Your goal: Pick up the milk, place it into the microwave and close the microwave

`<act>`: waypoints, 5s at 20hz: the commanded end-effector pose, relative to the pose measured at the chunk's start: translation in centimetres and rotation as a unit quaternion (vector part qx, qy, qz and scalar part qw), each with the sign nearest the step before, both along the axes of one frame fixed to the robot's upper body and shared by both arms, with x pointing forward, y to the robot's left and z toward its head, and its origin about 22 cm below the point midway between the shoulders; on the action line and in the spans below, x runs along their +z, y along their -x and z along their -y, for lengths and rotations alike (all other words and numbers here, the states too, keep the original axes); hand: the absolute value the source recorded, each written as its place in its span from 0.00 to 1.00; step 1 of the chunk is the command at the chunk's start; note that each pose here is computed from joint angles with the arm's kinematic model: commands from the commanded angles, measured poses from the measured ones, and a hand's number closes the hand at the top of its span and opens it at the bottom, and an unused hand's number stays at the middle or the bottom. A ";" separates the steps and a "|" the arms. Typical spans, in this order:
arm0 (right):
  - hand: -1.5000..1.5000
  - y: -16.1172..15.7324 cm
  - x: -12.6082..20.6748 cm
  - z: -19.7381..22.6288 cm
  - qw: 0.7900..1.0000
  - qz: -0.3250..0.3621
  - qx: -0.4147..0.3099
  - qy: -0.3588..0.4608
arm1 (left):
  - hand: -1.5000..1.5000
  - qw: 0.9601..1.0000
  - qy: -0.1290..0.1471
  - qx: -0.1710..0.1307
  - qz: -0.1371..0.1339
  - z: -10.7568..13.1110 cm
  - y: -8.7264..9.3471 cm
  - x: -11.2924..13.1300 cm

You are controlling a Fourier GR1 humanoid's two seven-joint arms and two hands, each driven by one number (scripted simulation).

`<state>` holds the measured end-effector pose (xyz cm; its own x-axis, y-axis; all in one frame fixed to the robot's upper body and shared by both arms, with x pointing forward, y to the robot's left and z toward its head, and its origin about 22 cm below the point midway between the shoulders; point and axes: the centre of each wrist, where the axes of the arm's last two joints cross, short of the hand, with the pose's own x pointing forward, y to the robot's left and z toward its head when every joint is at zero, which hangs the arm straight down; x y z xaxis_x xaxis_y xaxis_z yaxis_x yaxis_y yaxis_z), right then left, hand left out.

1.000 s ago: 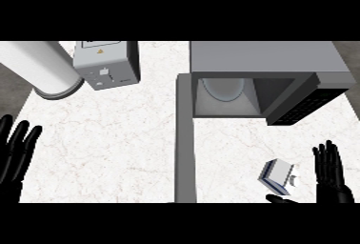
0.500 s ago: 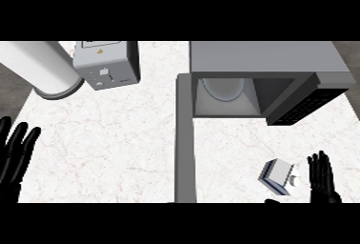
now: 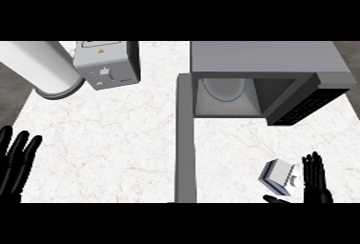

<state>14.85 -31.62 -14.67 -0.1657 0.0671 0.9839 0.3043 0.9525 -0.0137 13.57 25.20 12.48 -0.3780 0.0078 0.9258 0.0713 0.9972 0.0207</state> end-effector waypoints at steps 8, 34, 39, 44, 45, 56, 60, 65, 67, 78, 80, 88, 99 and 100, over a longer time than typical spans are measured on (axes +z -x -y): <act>1.00 -1.2 -3.2 0.2 0.996 0.000 0.077 0.035 | 0.00 1.000 0.009 0.002 0.004 0.2 1.0 0.3; 1.00 -4.3 2.8 -8.7 0.983 0.089 0.162 0.005 | 0.00 1.000 0.015 0.013 -0.008 -3.0 0.9 0.7; 1.00 -8.3 7.1 -11.4 0.982 0.106 0.154 0.028 | 0.00 0.999 0.017 0.014 -0.023 -1.6 1.4 -0.2; 1.00 -12.4 9.0 -15.0 0.978 0.097 0.162 0.090 | 0.00 1.000 0.010 0.022 -0.017 -3.4 0.1 -1.9; 1.00 -12.0 9.6 -14.2 0.982 0.087 0.139 0.097 | 0.00 1.000 0.007 0.013 -0.026 -3.9 2.1 -0.9; 1.00 -22.7 12.5 -14.9 0.983 0.021 0.075 0.168 | 0.00 1.000 0.015 0.006 -0.020 -5.5 0.0 -1.2; 1.00 -24.9 13.5 -11.3 0.979 0.007 0.056 0.196 | 0.00 1.000 0.010 0.011 -0.019 -5.9 -0.4 -2.5; 1.00 -26.7 14.7 -9.9 0.971 -0.008 -0.001 0.238 | 0.00 1.000 0.011 -0.011 -0.016 -3.8 -1.5 -0.9; 1.00 -27.8 16.6 -9.1 0.971 -0.001 -0.058 0.232 | 0.00 1.000 0.005 -0.011 -0.019 -4.7 -1.7 -1.3; 0.00 -28.0 15.9 -9.7 0.927 -0.008 -0.046 0.371 | 0.00 0.999 -0.025 -0.010 -0.022 -4.9 -1.0 -1.8; 0.00 -28.0 15.8 -10.5 0.928 -0.005 -0.023 0.372 | 0.00 0.999 -0.022 -0.011 -0.021 -4.3 -1.7 -1.4; 0.00 -28.1 15.9 -13.5 0.935 -0.006 -0.002 0.356 | 0.00 0.999 -0.032 -0.012 -0.023 -3.9 -1.5 -2.5; 0.00 -29.1 17.8 -12.7 0.941 0.005 -0.065 0.332 | 0.00 0.999 -0.035 -0.018 -0.028 -2.9 -1.6 -2.7; 0.00 -29.3 18.4 -10.5 0.943 0.013 -0.058 0.327 | 0.00 0.999 -0.038 -0.015 -0.030 -3.6 -1.3 -1.3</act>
